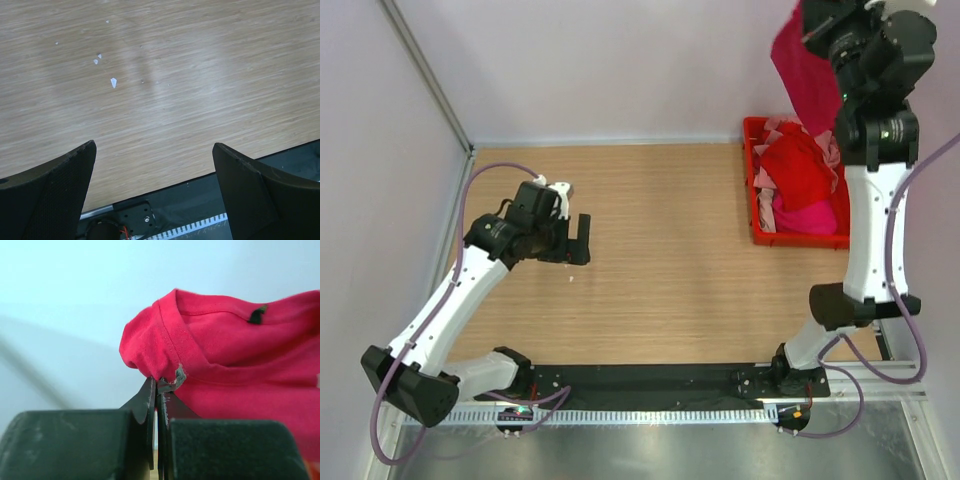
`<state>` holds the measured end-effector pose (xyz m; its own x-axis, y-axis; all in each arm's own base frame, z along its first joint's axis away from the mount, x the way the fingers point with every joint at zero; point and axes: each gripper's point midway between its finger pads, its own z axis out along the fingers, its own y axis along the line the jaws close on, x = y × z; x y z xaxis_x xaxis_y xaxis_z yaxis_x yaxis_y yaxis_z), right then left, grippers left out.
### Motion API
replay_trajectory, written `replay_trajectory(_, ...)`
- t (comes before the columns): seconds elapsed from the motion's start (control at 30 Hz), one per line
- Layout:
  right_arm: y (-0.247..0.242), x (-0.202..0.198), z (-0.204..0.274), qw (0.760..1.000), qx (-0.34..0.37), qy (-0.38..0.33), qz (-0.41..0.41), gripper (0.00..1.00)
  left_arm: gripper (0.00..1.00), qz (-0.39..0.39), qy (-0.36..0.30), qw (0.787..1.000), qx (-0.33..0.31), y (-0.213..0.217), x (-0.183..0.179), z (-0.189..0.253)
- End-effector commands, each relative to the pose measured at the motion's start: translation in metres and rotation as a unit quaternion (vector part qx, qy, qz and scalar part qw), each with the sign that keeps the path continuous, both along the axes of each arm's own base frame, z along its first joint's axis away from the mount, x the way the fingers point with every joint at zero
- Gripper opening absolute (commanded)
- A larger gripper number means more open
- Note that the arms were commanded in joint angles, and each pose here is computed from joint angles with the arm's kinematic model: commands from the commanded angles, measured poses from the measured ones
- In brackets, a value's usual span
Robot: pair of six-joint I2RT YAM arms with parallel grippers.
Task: Fold and stack the t-shirts
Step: Grab the tshirt from the pile, then move the tshirt to the center of the board
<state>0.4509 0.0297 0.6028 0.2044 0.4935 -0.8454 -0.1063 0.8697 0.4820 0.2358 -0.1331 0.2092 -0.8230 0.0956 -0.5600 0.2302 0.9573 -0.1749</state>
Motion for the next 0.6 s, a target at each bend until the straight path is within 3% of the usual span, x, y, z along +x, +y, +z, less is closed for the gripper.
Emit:
replay_trajectory(0.0,0.086,-0.057,0.068,0.980,0.053,-0.108,0.158,0.01,1.00,0.009,-0.033,0.999,-0.021,-0.003,0.005,0.011)
replay_trajectory(0.13,0.124,-0.066,0.045,0.973,0.061,-0.065,0.214,0.01,1.00,0.030,-0.045,0.999,-0.010,0.006,0.007,0.013)
replay_trajectory(0.23,0.129,-0.062,-0.004,0.972,0.083,0.016,0.219,0.01,1.00,0.045,-0.052,0.998,-0.005,0.013,0.004,0.017)
replay_trajectory(0.3,0.136,-0.050,-0.074,0.965,0.094,0.108,0.220,0.01,1.00,0.070,-0.072,0.995,0.009,0.025,0.005,0.023)
replay_trajectory(0.33,0.137,-0.050,-0.107,0.959,0.101,0.153,0.216,0.05,1.00,0.080,-0.079,0.994,0.014,0.029,0.005,0.026)
replay_trajectory(0.4,0.138,-0.058,-0.192,0.936,0.118,0.266,0.199,0.23,1.00,0.101,-0.094,0.990,0.031,0.041,0.004,0.031)
replay_trajectory(0.47,0.142,-0.080,-0.281,0.893,0.120,0.385,0.199,0.33,1.00,0.102,-0.097,0.990,0.031,0.043,0.004,0.032)
replay_trajectory(0.57,0.152,-0.109,-0.361,0.828,0.098,0.501,0.232,0.56,1.00,0.084,-0.089,0.992,0.012,0.031,0.006,0.029)
